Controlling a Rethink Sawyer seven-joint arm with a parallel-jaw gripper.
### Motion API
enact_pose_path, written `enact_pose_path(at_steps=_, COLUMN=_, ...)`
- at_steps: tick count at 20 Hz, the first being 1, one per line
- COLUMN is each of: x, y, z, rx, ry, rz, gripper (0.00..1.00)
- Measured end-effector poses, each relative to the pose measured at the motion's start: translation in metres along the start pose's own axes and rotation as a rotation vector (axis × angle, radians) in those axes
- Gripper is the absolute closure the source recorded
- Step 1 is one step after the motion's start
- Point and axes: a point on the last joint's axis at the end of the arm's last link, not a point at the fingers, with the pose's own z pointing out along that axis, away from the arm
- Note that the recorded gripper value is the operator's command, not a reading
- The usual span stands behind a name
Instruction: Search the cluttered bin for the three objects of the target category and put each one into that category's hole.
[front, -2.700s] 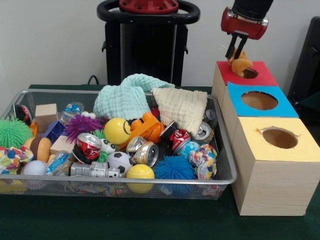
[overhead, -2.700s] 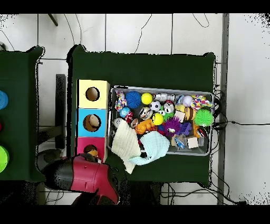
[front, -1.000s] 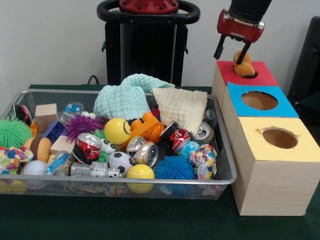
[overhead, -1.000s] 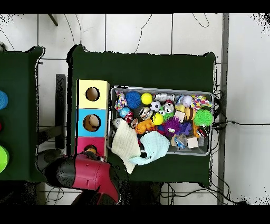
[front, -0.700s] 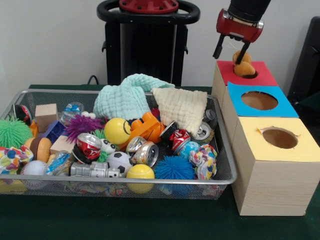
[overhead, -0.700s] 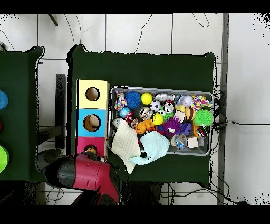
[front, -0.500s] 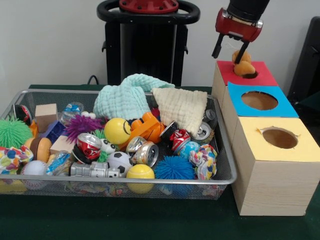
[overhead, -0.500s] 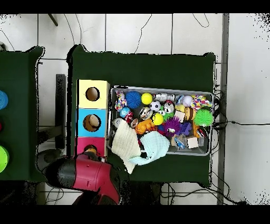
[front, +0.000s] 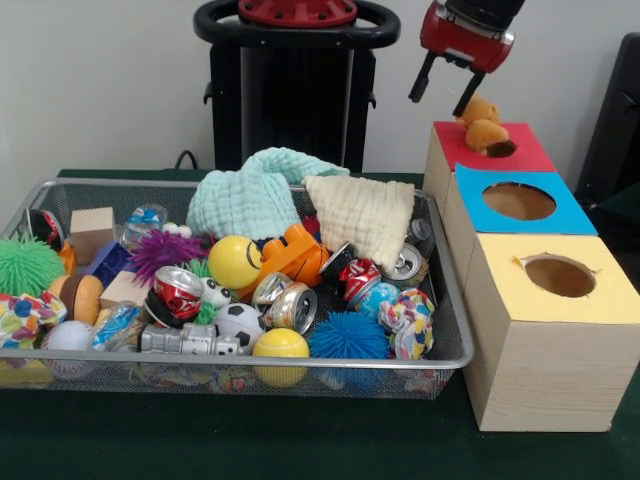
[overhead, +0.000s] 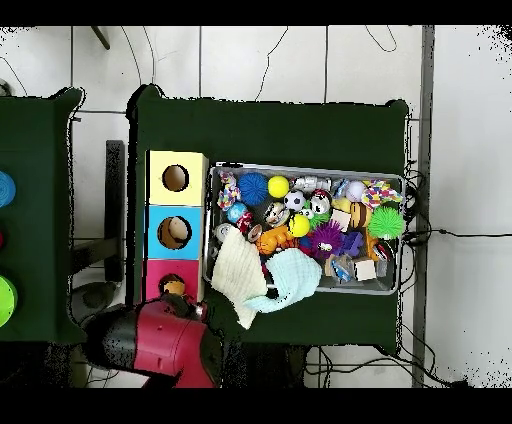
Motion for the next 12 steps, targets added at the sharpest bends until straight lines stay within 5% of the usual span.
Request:
enact_pose_path(at_steps=6, x=0.011, y=-0.004, z=-0.022, rx=0.067, ry=-0.115, rz=0.010, gripper=0.00)
enact_pose_path(at_steps=12, x=0.014, y=-0.005, z=-0.051, rx=0.084, ry=-0.347, rz=0.074, gripper=0.00)
